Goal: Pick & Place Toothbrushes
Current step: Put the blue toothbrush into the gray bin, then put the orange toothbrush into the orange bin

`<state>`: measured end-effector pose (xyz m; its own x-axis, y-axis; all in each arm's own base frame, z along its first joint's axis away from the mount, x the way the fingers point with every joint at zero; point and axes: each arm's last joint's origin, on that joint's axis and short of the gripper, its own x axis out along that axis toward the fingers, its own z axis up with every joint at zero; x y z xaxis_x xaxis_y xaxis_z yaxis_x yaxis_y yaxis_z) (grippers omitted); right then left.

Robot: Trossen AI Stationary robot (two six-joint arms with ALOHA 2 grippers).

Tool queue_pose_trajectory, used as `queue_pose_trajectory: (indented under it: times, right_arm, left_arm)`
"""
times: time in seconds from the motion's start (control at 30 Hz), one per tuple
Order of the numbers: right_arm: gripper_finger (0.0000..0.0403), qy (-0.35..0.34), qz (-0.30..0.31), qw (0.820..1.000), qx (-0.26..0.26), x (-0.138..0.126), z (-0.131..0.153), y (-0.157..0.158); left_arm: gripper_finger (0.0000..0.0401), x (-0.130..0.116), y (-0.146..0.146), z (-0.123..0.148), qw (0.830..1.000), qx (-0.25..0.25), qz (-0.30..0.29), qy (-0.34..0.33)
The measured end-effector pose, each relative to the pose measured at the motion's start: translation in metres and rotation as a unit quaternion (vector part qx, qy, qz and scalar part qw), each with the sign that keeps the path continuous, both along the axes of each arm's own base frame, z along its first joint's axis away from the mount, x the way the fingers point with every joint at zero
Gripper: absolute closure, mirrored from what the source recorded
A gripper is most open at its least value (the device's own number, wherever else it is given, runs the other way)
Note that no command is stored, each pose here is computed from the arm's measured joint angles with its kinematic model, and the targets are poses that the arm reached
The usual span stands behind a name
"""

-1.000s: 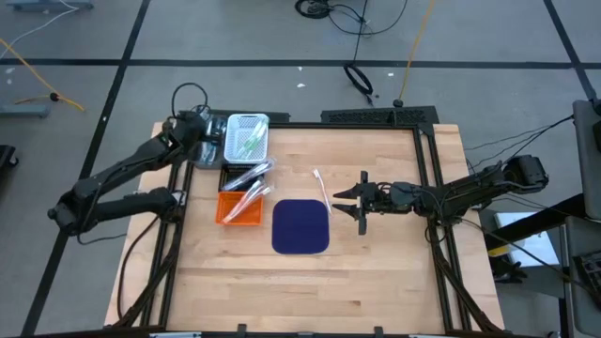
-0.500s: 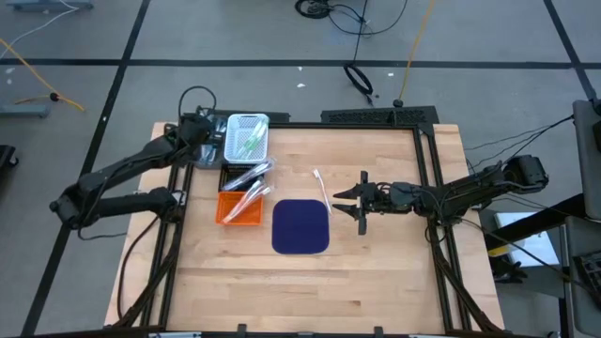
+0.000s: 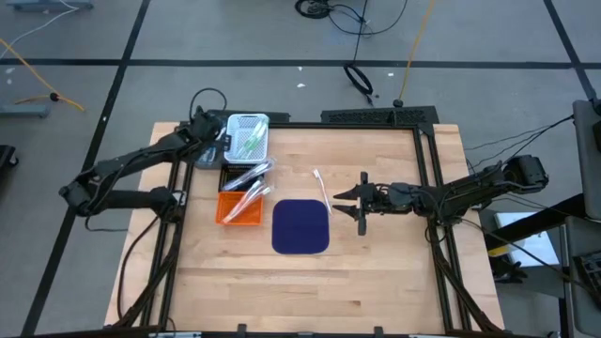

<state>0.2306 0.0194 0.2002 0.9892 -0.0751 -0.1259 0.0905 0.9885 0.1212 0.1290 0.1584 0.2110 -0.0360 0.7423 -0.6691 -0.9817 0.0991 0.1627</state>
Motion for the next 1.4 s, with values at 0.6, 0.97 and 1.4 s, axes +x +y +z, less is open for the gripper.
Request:
queue_pose_trajectory:
  times: [0.6, 0.97, 1.4]
  right_arm:
    - [0.0273, 0.032, -0.019, 0.999, 0.016, -0.001, -0.007, -0.001]
    - [0.0273, 0.103, -0.107, 0.987, 0.067, 0.001, -0.030, -0.012]
    - [0.0273, 0.159, -0.172, 0.964, 0.126, 0.028, -0.086, -0.034]
  left_arm:
    - [0.0255, 0.003, 0.005, -0.001, 0.998, -0.018, -0.048, -0.030]
    - [0.0213, 0.027, -0.011, 0.016, 0.953, -0.052, -0.224, -0.196]
    - [0.0212, 0.067, -0.054, 0.031, 0.899, -0.023, -0.356, -0.252]
